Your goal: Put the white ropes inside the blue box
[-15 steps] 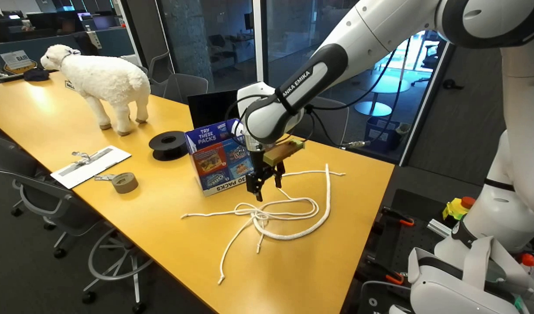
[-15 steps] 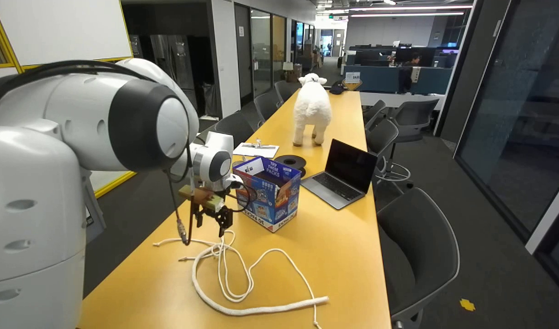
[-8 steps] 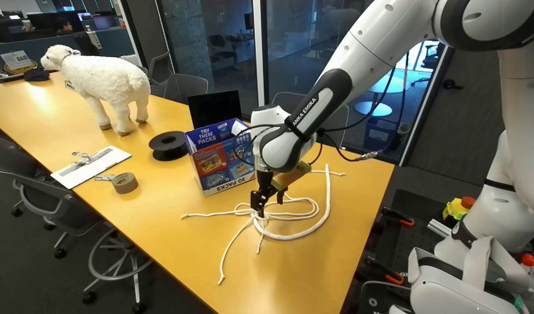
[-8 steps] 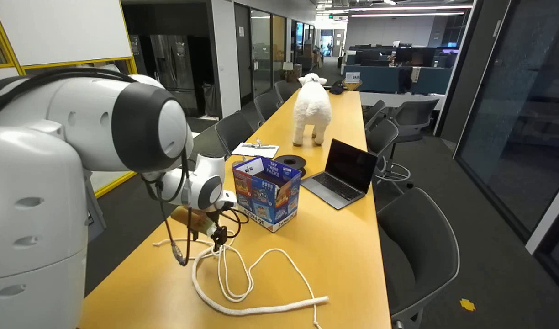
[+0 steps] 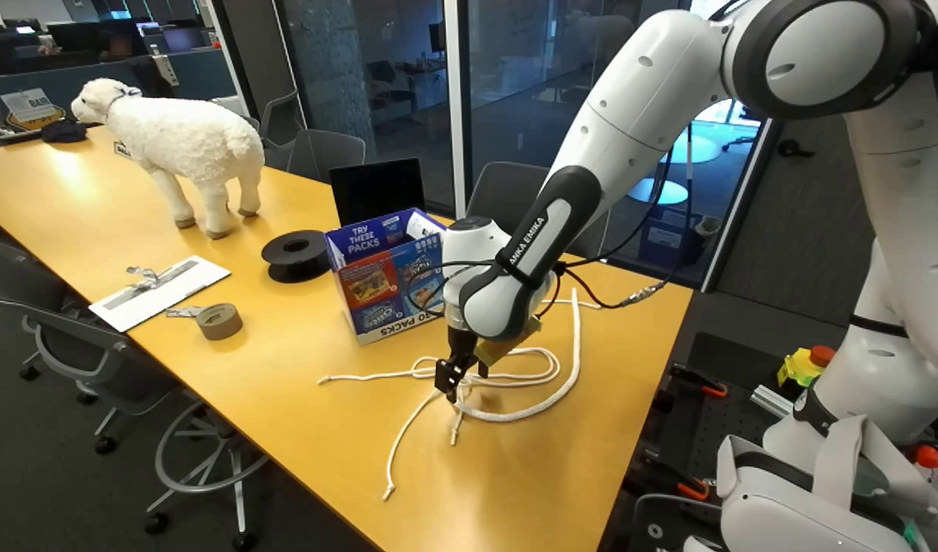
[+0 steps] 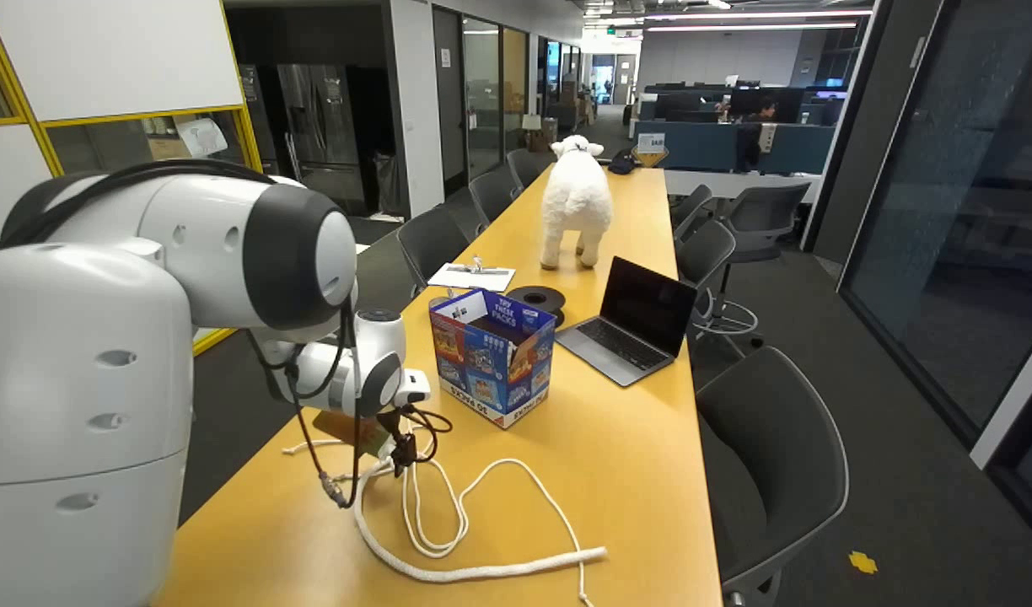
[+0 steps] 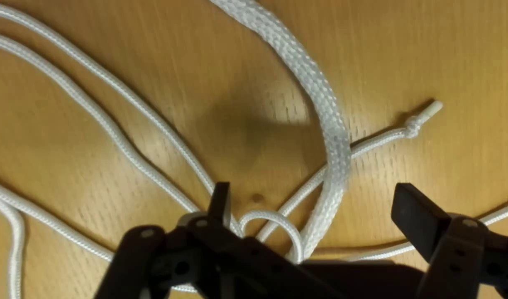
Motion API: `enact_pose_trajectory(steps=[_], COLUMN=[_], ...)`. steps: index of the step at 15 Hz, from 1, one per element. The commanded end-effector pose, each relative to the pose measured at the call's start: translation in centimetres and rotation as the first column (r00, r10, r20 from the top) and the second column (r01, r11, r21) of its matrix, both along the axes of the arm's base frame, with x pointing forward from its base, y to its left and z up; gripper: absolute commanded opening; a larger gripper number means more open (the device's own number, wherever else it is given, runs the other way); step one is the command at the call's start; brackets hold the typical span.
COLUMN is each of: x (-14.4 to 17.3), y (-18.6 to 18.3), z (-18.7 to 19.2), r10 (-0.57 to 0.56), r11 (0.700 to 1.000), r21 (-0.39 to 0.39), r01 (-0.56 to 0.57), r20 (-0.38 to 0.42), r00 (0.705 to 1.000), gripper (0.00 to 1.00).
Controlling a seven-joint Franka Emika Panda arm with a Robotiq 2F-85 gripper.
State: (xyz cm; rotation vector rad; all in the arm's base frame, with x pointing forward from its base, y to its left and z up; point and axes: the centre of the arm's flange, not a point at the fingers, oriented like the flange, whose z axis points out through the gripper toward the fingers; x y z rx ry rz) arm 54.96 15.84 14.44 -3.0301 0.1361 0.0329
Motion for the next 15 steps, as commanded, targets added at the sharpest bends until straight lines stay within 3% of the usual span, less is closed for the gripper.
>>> enact_pose_trajectory(steps=[1,6,15], x=[2.1,4.0,5.0], y=[-0.1,-1.3,-3.2], z=[-1.3,-1.3,-2.1], r10=[0.038,0.144,0.359], r11=[0.999,0.987,0.931], r21=[-0.022,-0.085,-0.096], r01=[-0.037,-0.135,-0.352], r20=[0.059,0.106,0.06], r00=[0.998,0.984,0.932], gripper=[1.0,1.0,1.0])
